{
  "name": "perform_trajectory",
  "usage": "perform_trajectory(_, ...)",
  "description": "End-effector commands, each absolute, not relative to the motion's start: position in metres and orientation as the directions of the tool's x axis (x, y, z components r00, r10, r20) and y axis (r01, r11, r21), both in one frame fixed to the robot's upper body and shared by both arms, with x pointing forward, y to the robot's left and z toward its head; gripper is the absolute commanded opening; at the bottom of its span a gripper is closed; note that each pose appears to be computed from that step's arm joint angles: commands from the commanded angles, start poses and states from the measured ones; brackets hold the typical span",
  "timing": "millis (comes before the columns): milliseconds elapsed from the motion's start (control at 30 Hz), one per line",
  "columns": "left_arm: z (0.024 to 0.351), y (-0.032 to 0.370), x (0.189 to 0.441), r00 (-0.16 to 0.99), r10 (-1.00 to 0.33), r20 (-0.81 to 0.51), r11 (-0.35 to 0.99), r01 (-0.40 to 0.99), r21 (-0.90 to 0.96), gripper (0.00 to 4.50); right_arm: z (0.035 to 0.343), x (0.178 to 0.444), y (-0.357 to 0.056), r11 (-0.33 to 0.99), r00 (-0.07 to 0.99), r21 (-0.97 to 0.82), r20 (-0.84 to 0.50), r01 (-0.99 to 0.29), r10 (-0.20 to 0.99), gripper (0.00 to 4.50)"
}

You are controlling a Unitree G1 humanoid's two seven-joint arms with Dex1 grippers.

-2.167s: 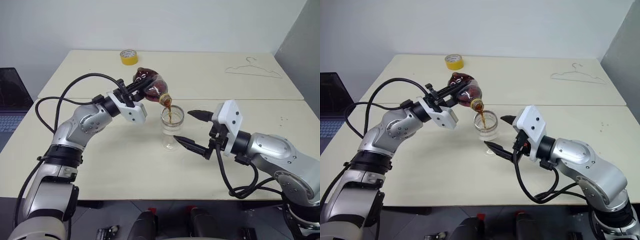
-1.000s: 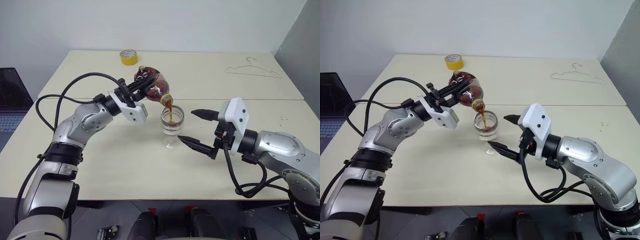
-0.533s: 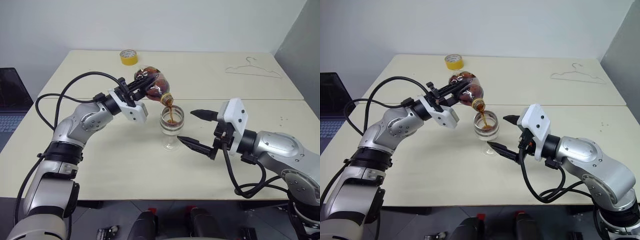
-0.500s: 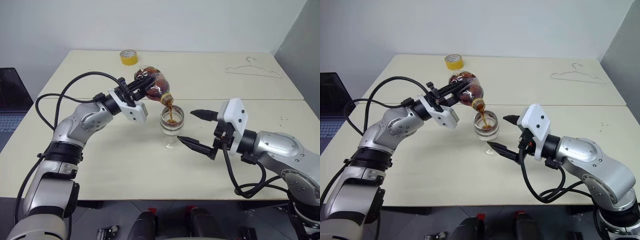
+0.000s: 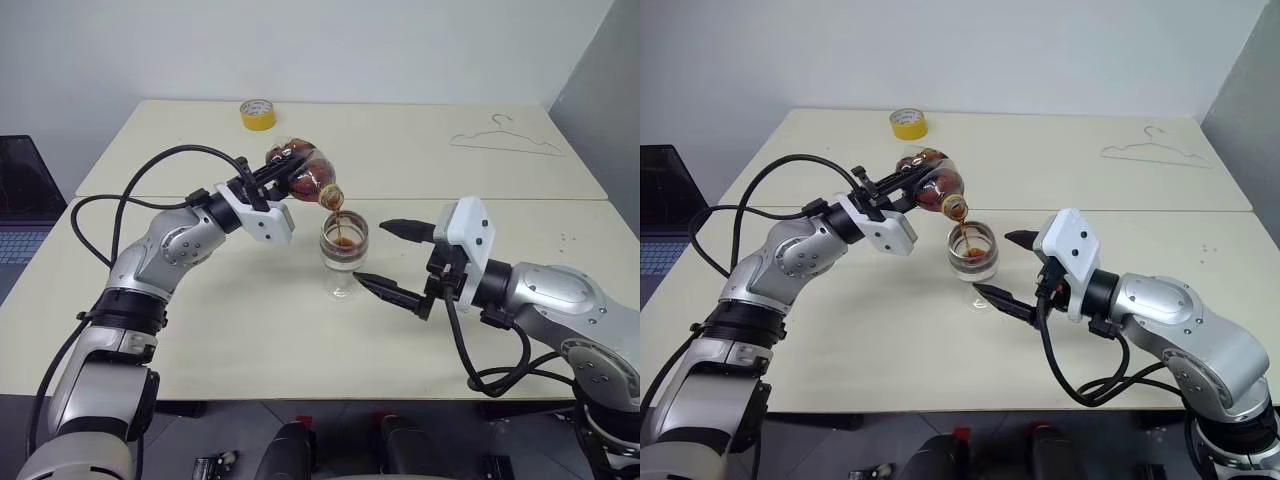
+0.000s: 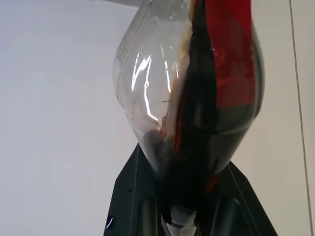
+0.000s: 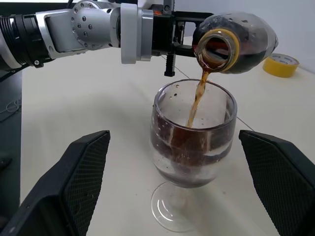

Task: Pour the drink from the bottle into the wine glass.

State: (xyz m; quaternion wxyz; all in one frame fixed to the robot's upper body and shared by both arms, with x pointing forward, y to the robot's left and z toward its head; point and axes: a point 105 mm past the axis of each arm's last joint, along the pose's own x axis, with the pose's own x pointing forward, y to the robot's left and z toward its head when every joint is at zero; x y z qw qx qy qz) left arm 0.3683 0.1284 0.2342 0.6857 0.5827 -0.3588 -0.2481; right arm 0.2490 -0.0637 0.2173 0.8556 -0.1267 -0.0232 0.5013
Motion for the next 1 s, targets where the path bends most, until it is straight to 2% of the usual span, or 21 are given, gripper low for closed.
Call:
perform_trajectory(33, 0.254, 0.126, 0.36, 0.591, -0.754, 0.287, 0.279, -0.107, 0.954, 0.51, 0.227, 0.246, -0.061, 0.458, 0.489, -0.28, -0.049, -0.843, 0.871, 4.5)
perform_trajectory(333, 0.249, 0.125, 0.355, 0.607, -0.736, 0.301, 0.335, -0.061, 0.94, 0.51, 0.227, 0.247, -0.059, 0.459, 0.489, -0.295, -0.032, -0.838, 0.872, 4.5)
perform_trajectory(500, 0.252, 0.134, 0.358, 0.656, -0.672, 0.345, 0.441, -0.02, 0.897, 0.51, 0.233, 0.246, -0.058, 0.448, 0.475, -0.34, 0.006, -0.826, 0.88, 4.5)
perform_trajectory(633, 0.247, 0.145, 0.363, 0.731, -0.571, 0.374, 0.597, 0.056, 0.8, 0.51, 0.236, 0.243, -0.056, 0.426, 0.449, -0.346, 0.015, -0.836, 0.893, 4.5)
perform_trajectory(767, 0.228, 0.162, 0.366, 0.832, -0.424, 0.357, 0.765, 0.118, 0.633, 0.51, 0.237, 0.24, -0.054, 0.392, 0.416, -0.349, 0.005, -0.851, 0.909, 4.5)
perform_trajectory(1000, 0.193, 0.188, 0.363, 0.923, -0.278, 0.266, 0.899, 0.152, 0.411, 0.51, 0.242, 0.237, -0.052, 0.335, 0.365, -0.364, -0.013, -0.869, 0.931, 4.5)
